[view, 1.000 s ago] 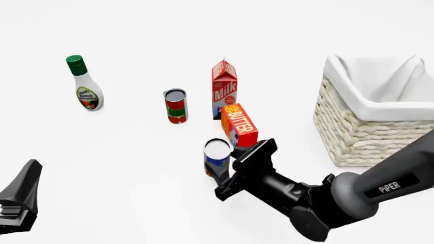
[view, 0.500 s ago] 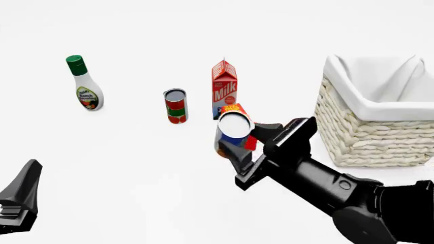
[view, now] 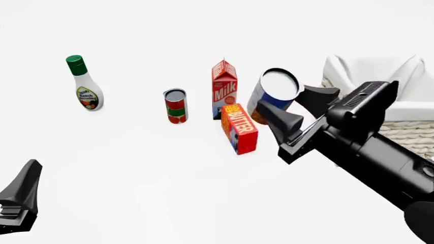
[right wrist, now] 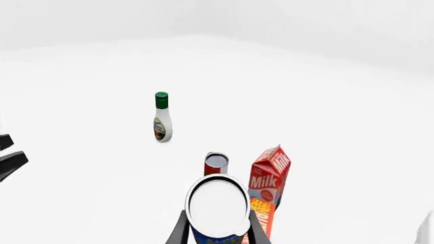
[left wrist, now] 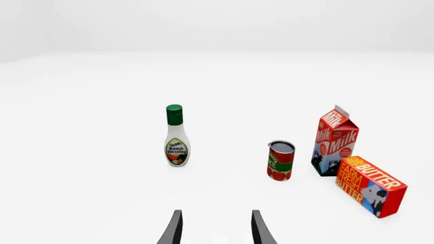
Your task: Pick the alphabet soup and place it in the basket.
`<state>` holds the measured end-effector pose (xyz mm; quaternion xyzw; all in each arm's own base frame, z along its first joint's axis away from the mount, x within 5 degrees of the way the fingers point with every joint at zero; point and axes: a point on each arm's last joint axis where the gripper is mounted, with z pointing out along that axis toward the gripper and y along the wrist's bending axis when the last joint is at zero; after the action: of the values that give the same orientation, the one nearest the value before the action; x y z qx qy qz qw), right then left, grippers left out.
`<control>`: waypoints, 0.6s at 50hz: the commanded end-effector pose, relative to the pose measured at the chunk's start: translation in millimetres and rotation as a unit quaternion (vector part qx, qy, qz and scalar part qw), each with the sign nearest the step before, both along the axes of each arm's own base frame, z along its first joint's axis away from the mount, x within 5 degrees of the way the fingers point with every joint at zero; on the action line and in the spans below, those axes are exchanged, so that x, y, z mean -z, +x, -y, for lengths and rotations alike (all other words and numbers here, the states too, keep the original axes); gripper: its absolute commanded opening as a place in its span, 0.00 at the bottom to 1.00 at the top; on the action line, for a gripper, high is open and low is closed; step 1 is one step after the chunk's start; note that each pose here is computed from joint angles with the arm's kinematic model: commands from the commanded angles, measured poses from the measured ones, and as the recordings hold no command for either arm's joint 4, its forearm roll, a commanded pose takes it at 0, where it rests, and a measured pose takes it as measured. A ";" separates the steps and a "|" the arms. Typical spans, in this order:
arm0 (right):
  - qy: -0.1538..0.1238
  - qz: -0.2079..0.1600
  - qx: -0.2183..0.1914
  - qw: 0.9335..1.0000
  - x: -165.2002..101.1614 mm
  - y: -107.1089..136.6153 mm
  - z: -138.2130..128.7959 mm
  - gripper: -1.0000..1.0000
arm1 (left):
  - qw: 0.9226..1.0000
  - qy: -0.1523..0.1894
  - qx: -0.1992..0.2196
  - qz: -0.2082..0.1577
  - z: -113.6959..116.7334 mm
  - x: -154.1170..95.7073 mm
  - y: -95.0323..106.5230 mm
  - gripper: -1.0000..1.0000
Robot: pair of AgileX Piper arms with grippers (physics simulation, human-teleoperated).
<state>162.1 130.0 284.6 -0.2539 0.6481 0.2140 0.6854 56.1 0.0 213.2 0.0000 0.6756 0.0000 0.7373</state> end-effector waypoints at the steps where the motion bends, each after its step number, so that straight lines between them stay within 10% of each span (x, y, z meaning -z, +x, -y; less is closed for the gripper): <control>1: 0.023 0.032 0.039 0.998 -34.6 -10.6 26.8 0.00 | 1.000 0.000 0.000 0.000 0.0 0.0 0.0 1.00; 30: 0.024 0.078 0.135 0.988 -84.9 -23.5 70.0 0.00 | 1.000 0.000 0.000 0.000 0.0 0.0 0.0 1.00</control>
<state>145.0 73.7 350.9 -0.1883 0.6235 0.1336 0.7469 56.1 0.0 213.2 0.0000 0.6756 0.0000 0.7373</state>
